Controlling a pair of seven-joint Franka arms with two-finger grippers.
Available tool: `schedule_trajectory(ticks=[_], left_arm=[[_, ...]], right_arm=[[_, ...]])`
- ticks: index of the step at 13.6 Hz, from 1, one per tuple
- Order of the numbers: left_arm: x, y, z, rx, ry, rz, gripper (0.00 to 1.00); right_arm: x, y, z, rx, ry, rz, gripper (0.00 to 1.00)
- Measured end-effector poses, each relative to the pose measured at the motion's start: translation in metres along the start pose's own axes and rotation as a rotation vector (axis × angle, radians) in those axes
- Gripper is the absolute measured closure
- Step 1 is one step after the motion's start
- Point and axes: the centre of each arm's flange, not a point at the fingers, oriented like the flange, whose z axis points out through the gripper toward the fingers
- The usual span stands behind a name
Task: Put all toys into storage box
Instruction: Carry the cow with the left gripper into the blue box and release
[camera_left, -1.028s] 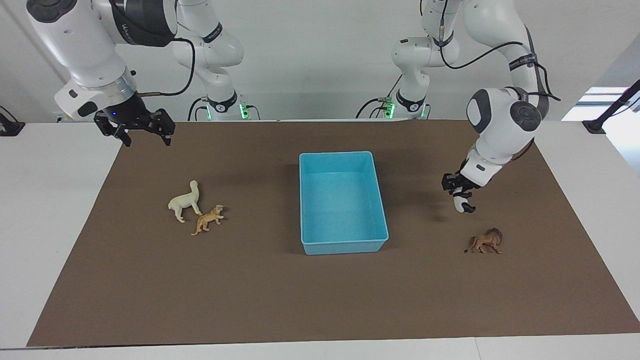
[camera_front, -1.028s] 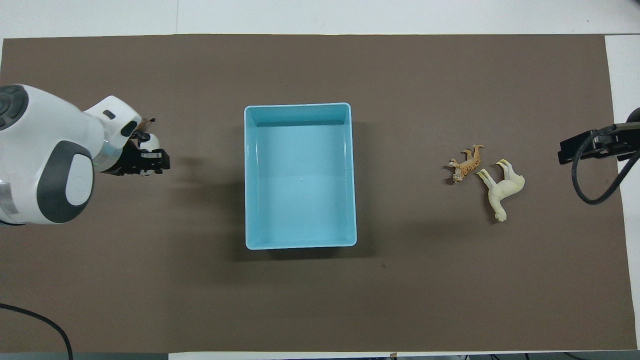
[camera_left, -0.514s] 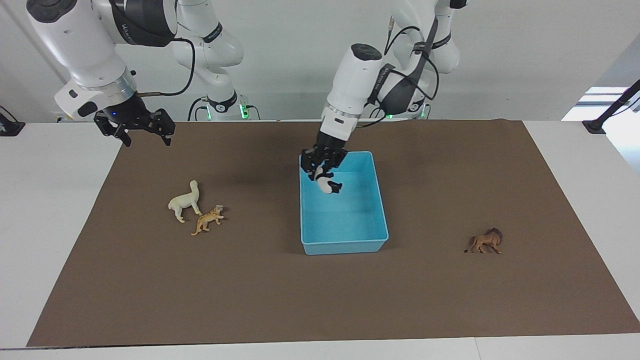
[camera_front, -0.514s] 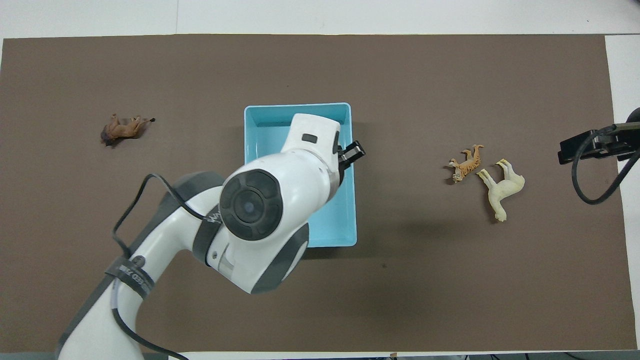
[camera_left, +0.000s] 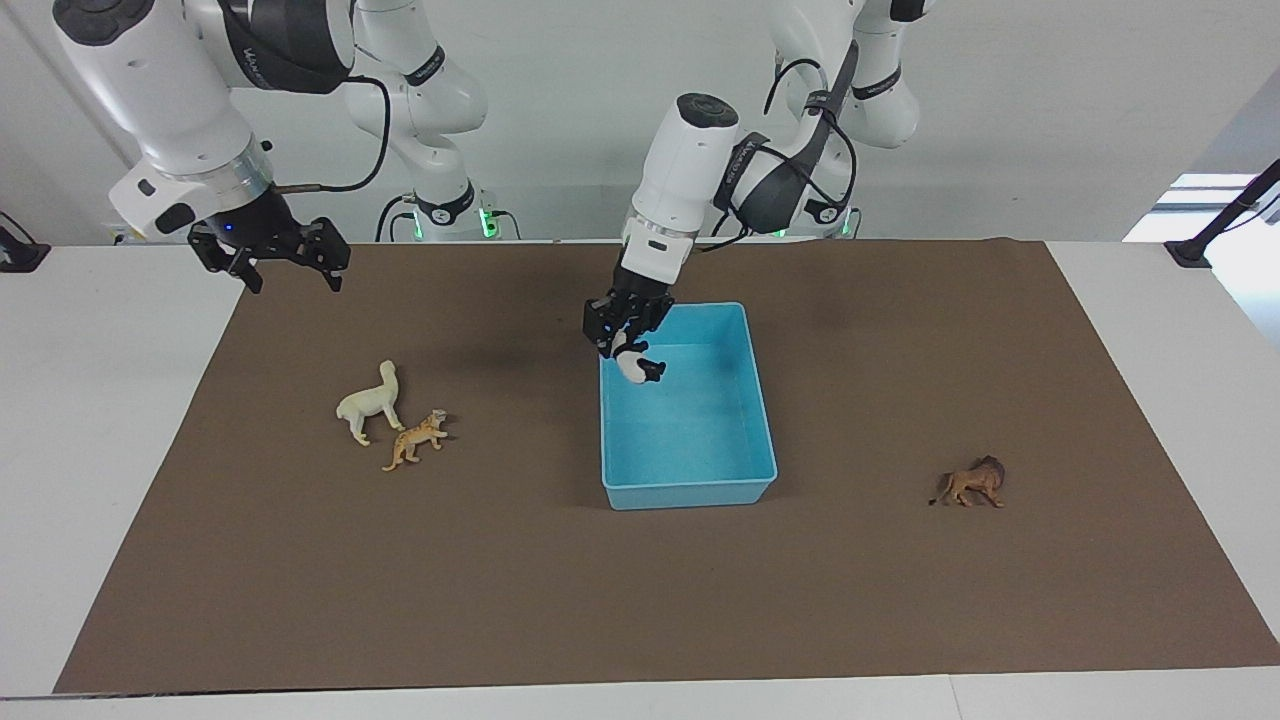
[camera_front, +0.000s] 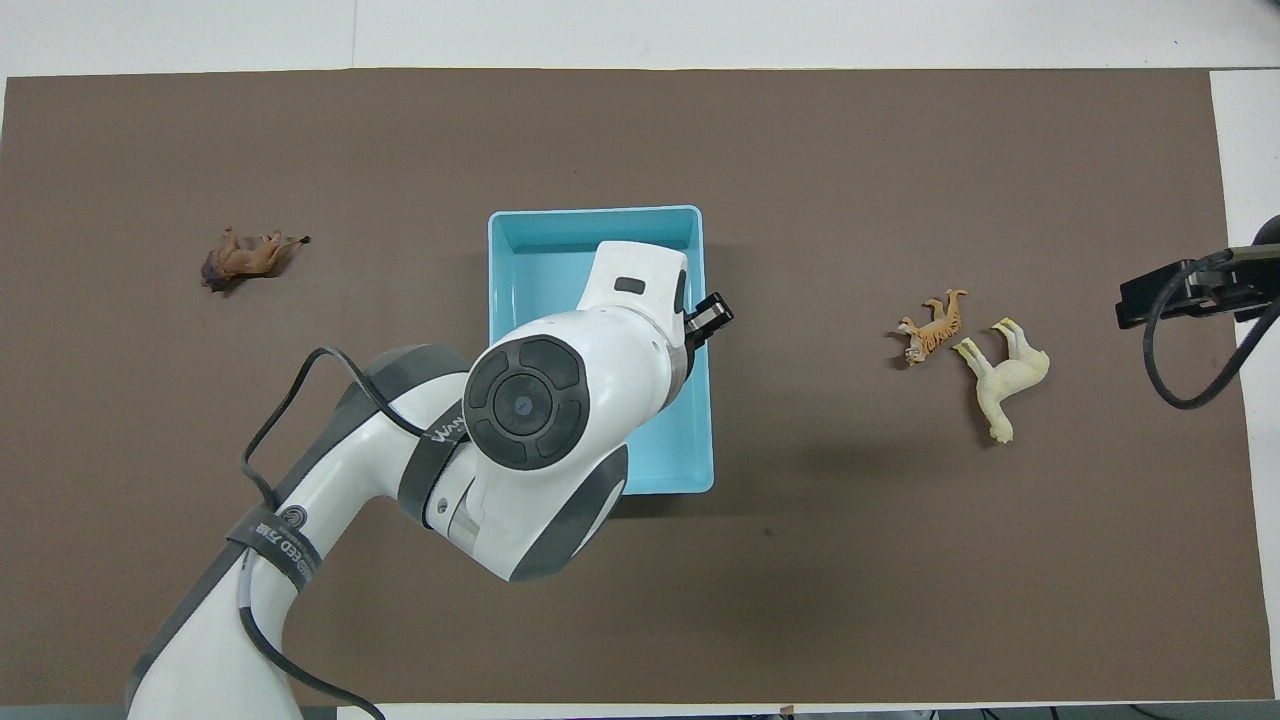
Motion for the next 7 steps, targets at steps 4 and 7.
schedule_trajectory(ticks=[4,7], left_arm=[[0.018,-0.034,0.025,0.082,-0.02,0.065,0.68],[0.025,-0.047,0.031,0.102,-0.023,0.066,0.59]], right_arm=[[0.0,0.0,0.0,0.0,0.0,0.0,0.0],[0.0,0.0,0.0,0.0,0.0,0.0,0.0]])
